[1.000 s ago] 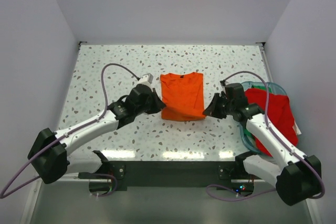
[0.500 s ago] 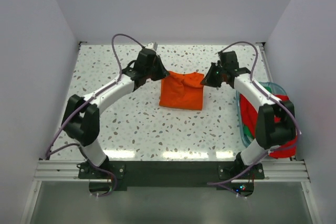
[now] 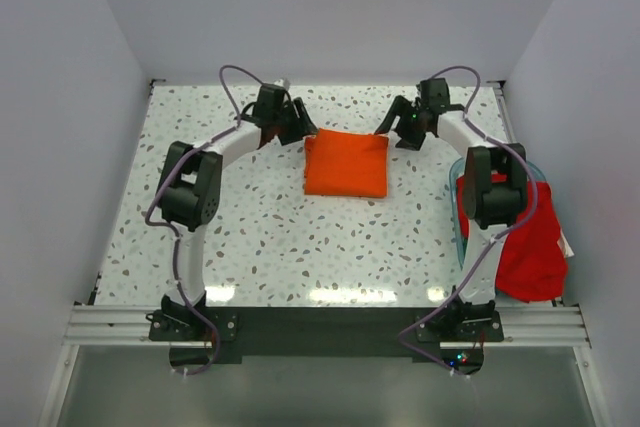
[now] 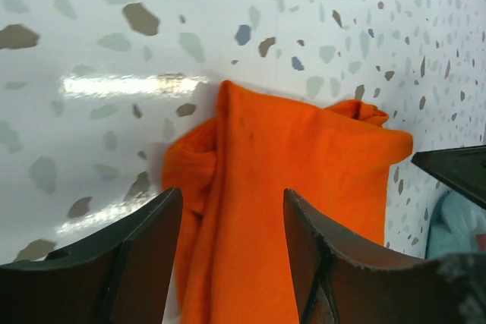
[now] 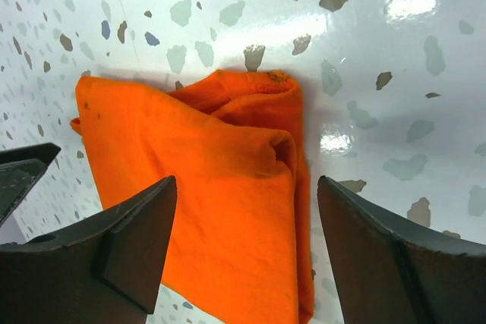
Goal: Fold and stack the t-shirts
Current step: Fold the tshirt
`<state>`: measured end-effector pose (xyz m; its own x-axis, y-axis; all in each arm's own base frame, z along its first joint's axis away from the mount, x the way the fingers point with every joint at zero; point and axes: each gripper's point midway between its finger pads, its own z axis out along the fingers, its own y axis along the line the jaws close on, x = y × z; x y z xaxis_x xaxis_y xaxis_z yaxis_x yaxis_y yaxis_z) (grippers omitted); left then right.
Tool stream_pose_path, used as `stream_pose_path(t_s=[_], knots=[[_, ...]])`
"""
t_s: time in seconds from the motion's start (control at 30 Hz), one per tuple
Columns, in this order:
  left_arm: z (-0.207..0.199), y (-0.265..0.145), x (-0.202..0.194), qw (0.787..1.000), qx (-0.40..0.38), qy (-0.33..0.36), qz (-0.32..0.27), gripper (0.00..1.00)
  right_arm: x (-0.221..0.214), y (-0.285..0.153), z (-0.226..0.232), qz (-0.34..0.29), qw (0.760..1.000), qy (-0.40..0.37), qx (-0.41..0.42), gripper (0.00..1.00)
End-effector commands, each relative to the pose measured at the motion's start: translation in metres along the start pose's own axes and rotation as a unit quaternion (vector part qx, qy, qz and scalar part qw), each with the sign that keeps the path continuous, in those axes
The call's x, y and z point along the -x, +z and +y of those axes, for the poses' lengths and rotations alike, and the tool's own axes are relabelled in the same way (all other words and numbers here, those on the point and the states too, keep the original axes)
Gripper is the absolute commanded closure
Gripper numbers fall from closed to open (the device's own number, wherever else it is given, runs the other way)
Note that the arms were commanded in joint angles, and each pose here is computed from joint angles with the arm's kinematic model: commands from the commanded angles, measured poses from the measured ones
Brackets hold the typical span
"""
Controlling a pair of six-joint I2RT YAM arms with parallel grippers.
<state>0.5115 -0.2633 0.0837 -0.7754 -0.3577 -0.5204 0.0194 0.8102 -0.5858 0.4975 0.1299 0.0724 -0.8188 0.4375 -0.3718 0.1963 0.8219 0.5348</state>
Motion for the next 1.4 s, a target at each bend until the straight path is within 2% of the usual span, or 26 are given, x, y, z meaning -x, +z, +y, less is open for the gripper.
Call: stream_pose_path(t_s=[0.0, 0.13, 0.23, 0.27, 0.5, 0.7, 0.83, 1.17, 1.37], knots=[[-0.017, -0.036, 0.032, 0.997, -0.044, 0.007, -0.055, 0.39, 0.031, -0.034, 0.020, -0.053, 0.998, -0.024, 0.020, 0.22], [-0.015, -0.045, 0.022, 0.997, -0.050, 0.005, -0.051, 0.44, 0.012, -0.036, 0.012, -0.063, 0.997, -0.034, -0.007, 0.28], [-0.008, -0.038, 0.008, 0.998, -0.045, 0.003, -0.033, 0.50, 0.006, -0.032, 0.015, -0.065, 0.996, -0.053, -0.024, 0.45], [-0.006, -0.036, 0.005, 0.999, -0.045, 0.002, -0.028, 0.52, 0.005, -0.030, 0.016, -0.062, 0.996, -0.054, -0.025, 0.46], [-0.022, -0.016, 0.017, 0.995, -0.086, 0.028, -0.034, 0.52, 0.003, -0.006, 0.018, -0.046, 0.996, -0.067, -0.035, 0.51], [-0.020, 0.012, 0.029, 0.995, -0.083, 0.052, -0.035, 0.44, 0.004, 0.008, 0.014, -0.034, 0.996, -0.065, -0.042, 0.53], [-0.007, 0.031, 0.027, 0.997, -0.058, 0.054, -0.022, 0.44, 0.003, 0.007, 0.014, -0.035, 0.996, -0.066, -0.041, 0.54], [0.002, 0.054, 0.019, 0.997, -0.058, 0.050, -0.010, 0.47, 0.009, -0.002, 0.020, -0.045, 0.996, -0.071, -0.038, 0.54], [-0.011, 0.054, 0.022, 0.994, -0.092, 0.048, -0.018, 0.56, 0.008, -0.001, 0.020, -0.044, 0.996, -0.070, -0.037, 0.55]])
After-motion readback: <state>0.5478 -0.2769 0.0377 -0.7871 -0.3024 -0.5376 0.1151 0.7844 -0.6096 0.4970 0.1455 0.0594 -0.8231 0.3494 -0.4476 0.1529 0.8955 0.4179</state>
